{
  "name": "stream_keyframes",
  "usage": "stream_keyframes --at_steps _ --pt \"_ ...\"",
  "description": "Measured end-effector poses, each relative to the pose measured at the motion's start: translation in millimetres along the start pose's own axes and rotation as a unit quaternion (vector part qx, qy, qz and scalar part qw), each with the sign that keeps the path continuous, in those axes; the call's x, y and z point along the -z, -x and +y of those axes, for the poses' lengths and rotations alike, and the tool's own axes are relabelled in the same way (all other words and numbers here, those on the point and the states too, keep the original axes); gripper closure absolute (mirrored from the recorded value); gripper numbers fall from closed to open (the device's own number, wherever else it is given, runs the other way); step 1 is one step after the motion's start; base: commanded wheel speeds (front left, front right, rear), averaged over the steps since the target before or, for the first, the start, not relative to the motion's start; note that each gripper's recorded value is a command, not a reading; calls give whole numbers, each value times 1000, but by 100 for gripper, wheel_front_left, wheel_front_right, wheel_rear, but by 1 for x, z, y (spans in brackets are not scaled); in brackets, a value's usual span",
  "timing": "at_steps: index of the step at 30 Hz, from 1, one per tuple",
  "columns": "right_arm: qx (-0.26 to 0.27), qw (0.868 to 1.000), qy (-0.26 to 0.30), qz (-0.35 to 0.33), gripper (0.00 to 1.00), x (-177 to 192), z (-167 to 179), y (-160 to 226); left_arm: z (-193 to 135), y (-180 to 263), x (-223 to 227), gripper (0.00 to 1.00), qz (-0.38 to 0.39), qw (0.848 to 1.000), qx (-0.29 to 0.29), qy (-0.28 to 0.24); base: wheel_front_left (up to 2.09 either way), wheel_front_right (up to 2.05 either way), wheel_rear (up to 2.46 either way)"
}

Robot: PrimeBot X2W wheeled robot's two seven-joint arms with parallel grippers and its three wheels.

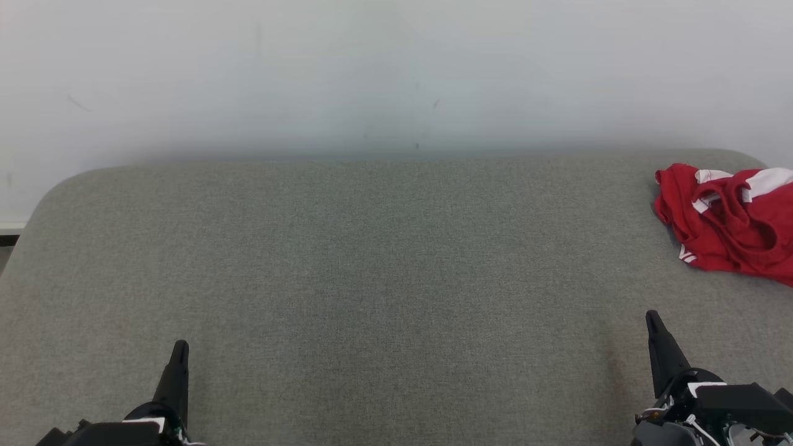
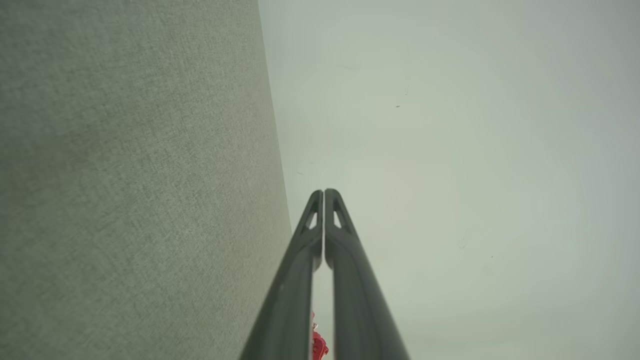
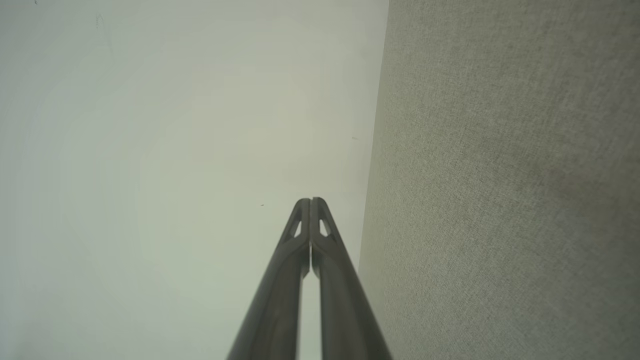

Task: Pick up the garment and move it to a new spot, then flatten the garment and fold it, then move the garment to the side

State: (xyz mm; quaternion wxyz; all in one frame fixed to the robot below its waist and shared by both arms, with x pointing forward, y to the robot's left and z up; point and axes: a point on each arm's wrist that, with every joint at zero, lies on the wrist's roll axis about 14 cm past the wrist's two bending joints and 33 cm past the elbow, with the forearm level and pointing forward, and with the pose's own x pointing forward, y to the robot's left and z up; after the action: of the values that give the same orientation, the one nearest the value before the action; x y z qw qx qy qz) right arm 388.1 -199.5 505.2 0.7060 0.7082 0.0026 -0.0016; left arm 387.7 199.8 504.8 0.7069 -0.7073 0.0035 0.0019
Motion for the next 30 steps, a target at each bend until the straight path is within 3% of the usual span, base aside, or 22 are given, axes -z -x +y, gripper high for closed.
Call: stream_keyframes --at_steps 30 --pt "-1 1000 0 0 100 0 0 0 0 0 0 100 0 1000 0 0 0 0 0"
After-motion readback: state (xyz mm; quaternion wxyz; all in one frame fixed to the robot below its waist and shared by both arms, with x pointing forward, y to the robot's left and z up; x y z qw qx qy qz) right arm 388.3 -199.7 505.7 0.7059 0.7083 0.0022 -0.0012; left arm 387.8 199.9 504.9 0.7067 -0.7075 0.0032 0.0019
